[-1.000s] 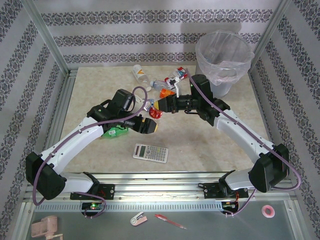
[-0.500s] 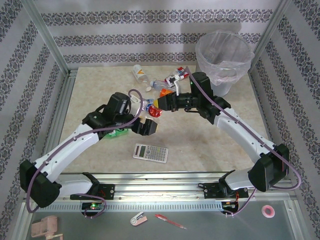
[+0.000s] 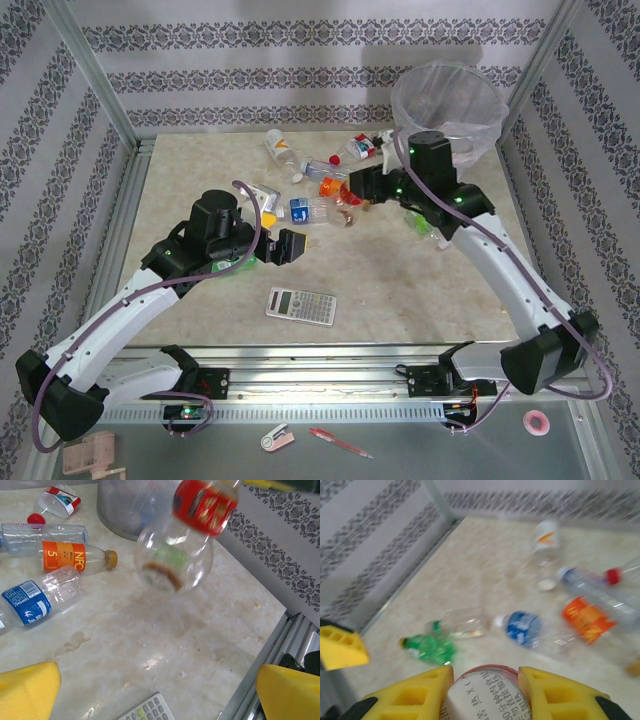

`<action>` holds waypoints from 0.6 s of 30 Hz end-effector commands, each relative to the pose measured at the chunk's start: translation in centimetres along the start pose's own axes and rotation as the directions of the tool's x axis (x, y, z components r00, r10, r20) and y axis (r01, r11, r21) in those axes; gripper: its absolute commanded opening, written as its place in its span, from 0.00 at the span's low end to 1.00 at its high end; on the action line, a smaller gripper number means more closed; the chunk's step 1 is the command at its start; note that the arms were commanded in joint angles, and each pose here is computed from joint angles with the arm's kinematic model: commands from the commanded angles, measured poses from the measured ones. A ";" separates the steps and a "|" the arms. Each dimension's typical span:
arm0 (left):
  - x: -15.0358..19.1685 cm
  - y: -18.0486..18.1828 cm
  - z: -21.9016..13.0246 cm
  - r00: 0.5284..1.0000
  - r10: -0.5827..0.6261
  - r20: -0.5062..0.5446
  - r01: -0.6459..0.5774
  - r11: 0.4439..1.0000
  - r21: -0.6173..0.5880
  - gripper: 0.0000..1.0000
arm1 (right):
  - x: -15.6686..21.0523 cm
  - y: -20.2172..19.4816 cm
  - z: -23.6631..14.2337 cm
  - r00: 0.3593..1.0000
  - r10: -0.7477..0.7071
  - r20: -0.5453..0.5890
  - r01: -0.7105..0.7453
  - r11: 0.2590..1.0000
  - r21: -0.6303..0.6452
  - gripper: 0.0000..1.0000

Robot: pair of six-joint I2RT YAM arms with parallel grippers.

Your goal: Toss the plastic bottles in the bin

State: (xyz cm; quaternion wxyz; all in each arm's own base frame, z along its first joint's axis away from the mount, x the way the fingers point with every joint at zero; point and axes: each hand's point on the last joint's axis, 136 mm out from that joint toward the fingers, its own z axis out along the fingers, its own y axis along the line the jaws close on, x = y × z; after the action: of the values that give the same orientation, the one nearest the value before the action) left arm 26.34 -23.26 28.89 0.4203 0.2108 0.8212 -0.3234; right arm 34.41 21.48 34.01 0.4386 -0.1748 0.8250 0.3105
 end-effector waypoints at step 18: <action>-2.6 -0.7 -1.4 0.984 0.045 0.171 -0.047 0.999 0.006 1.00 | -16.4 -0.4 -15.1 0.730 -0.469 0.497 0.235 0.855 0.462 0.00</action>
State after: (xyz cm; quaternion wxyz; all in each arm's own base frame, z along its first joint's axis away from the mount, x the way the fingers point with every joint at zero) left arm 26.50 -22.92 30.31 0.4616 0.2063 0.7980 -0.3279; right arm 35.67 12.42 49.37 0.6963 -0.1435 0.6931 0.1188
